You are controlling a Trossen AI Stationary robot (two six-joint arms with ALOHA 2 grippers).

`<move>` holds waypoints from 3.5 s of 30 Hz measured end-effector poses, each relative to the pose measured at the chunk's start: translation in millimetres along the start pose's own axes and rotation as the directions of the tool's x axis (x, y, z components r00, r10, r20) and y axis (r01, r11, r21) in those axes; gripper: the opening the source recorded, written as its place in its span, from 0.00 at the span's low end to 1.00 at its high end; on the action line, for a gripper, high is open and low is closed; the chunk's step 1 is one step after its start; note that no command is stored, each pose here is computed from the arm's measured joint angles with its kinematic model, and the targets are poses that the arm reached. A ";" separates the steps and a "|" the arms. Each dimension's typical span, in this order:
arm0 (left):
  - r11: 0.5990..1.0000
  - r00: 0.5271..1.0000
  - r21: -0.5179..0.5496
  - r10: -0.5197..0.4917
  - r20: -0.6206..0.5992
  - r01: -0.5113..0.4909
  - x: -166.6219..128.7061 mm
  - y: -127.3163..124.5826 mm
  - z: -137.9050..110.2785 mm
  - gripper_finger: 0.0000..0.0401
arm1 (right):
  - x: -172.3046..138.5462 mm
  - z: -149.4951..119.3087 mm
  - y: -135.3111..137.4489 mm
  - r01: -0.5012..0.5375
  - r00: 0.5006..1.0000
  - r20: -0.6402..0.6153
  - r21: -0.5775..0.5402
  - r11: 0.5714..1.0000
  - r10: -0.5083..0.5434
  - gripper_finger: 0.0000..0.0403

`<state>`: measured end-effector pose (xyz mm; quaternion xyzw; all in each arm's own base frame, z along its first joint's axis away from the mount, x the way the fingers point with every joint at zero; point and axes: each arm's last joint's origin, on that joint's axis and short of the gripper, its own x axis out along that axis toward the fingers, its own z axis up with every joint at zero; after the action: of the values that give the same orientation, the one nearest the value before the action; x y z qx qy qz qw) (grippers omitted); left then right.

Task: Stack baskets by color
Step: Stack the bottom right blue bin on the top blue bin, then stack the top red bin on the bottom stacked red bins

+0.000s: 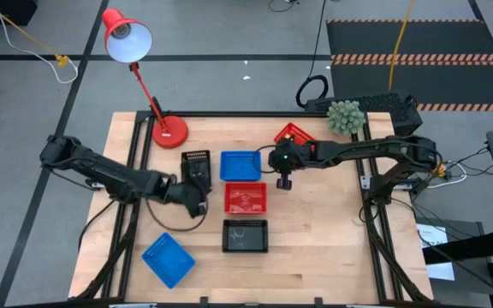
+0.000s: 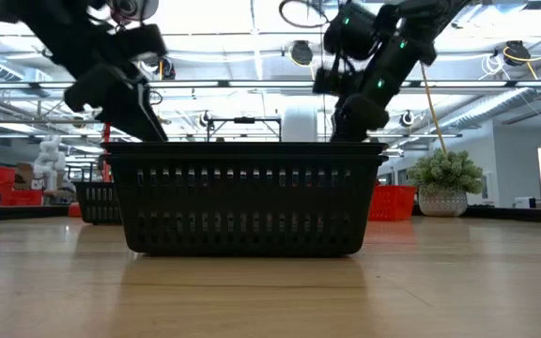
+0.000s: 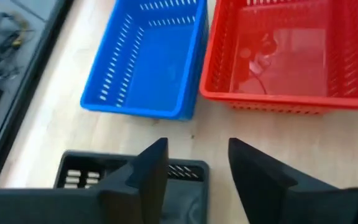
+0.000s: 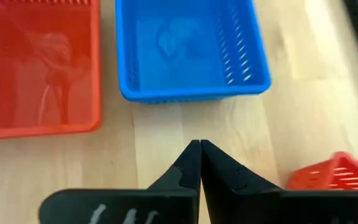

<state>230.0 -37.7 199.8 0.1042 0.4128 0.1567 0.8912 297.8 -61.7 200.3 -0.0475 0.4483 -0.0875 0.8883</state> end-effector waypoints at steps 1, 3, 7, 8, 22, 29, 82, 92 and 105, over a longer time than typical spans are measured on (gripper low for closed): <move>1.000 1.000 0.011 -0.011 -0.005 0.011 4.0 6.4 1.4 0.39 | -6.5 1.4 -0.1 0.001 1.000 0.014 0.001 1.000 -0.001 0.00; 0.999 1.000 0.025 -0.026 -0.005 0.026 12.0 18.7 4.5 0.32 | -19.2 4.1 1.2 0.000 0.999 0.045 0.003 1.000 0.000 0.00; 0.997 0.997 0.020 -0.067 -0.047 0.068 25.6 44.5 2.5 0.14 | -43.6 7.8 5.2 -0.006 0.994 0.105 -0.004 1.000 0.006 0.00; 0.996 0.994 0.020 -0.087 -0.063 0.088 31.2 49.3 1.3 0.09 | -48.6 8.6 6.6 -0.009 0.993 0.119 -0.005 1.000 0.009 0.00; 0.992 0.982 0.018 -0.124 -0.144 0.128 90.5 77.4 -8.8 0.02 | -83.1 14.2 23.0 0.010 0.972 0.235 -0.052 0.999 0.003 0.00; 0.991 0.986 0.008 -0.133 -0.103 0.135 90.8 78.7 -4.5 0.01 | -83.3 14.5 23.2 0.010 0.971 0.238 -0.052 0.999 0.003 0.00; 0.993 0.974 -0.025 -0.111 0.198 0.118 -38.8 77.0 24.9 0.06 | -22.3 -97.5 -18.5 0.232 0.965 -0.132 0.035 0.972 -0.226 0.32; 0.993 0.975 -0.025 -0.112 0.194 0.119 -38.7 77.0 24.5 0.03 | -20.6 -101.0 -24.4 0.250 0.958 -0.161 0.076 0.965 -0.236 0.26; 0.991 0.976 -0.041 -0.117 0.184 0.127 -38.5 76.7 23.4 0.06 | -28.5 -92.9 -20.0 0.238 0.965 -0.134 0.071 0.969 -0.227 0.05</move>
<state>209.6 18.2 265.9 0.0692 0.3316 0.1023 0.9353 204.1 -76.1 170.8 -0.0556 0.4899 -0.2132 0.8435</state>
